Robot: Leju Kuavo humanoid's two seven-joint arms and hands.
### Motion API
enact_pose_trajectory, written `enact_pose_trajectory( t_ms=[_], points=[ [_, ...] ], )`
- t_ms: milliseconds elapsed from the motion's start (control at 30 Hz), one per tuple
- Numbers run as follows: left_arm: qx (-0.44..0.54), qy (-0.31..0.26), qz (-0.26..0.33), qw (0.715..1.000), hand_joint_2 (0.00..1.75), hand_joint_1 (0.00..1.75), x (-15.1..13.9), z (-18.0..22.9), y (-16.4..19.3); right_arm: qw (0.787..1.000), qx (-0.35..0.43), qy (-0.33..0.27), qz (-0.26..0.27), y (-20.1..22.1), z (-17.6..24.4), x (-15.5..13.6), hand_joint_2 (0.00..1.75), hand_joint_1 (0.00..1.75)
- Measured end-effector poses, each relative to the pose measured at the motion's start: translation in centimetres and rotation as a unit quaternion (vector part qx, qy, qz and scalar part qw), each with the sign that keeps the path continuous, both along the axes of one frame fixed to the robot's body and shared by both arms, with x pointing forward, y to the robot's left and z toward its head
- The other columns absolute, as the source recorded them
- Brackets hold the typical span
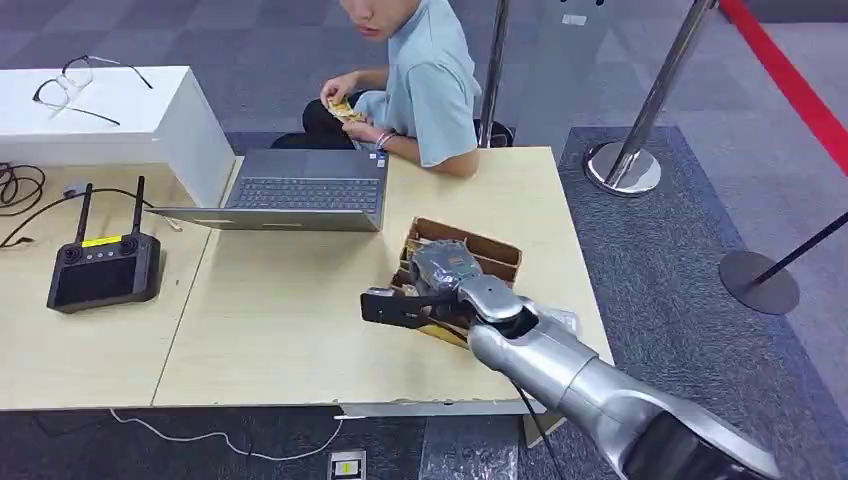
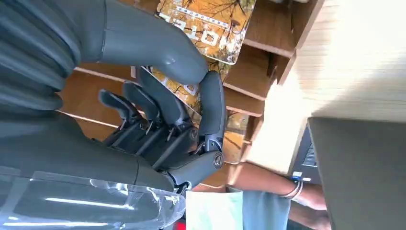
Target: Pass the card to the sensor for recognition and then transmit it.
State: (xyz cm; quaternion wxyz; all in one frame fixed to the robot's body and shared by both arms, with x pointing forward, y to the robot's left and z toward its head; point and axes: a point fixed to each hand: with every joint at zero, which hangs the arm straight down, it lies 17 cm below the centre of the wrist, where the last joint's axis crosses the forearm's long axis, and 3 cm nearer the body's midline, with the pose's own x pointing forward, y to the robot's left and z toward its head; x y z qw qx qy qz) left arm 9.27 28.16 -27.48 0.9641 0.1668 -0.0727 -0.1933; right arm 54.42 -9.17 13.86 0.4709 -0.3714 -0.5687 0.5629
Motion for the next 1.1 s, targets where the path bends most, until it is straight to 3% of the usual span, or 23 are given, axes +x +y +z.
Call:
enact_pose_trajectory(
  t_ms=[833, 867, 900, 1000, 1100],
  points=[
    [0.000, -0.001, -0.003, 1.000, 1.75, 0.00, 0.0, 0.0, 0.0, 0.998, 0.014, -0.060, -0.001, -0.1, 4.8, 1.0, 1.75, 1.75],
    [0.000, -0.001, -0.003, 1.000, 1.75, 0.00, 0.0, 0.0, 0.0, 0.998, 0.014, -0.063, -0.001, -0.2, 5.0, 1.0, 1.75, 1.55],
    [0.001, -0.001, -0.004, 1.000, 1.75, 0.00, 0.0, 0.0, 0.0, 0.998, 0.014, -0.064, -0.001, -0.2, 5.2, 1.1, 1.75, 1.55],
    [0.001, 0.000, -0.003, 1.000, 1.75, 0.00, 0.0, 0.0, 0.0, 0.998, 0.015, -0.067, -0.001, -0.3, 5.5, 1.1, 1.75, 1.34],
    [0.001, 0.000, -0.001, 1.000, 1.75, 0.00, 0.0, 0.0, 0.0, 0.998, 0.012, -0.064, -0.004, -0.6, 5.3, 1.2, 1.75, 0.94]
  ],
)
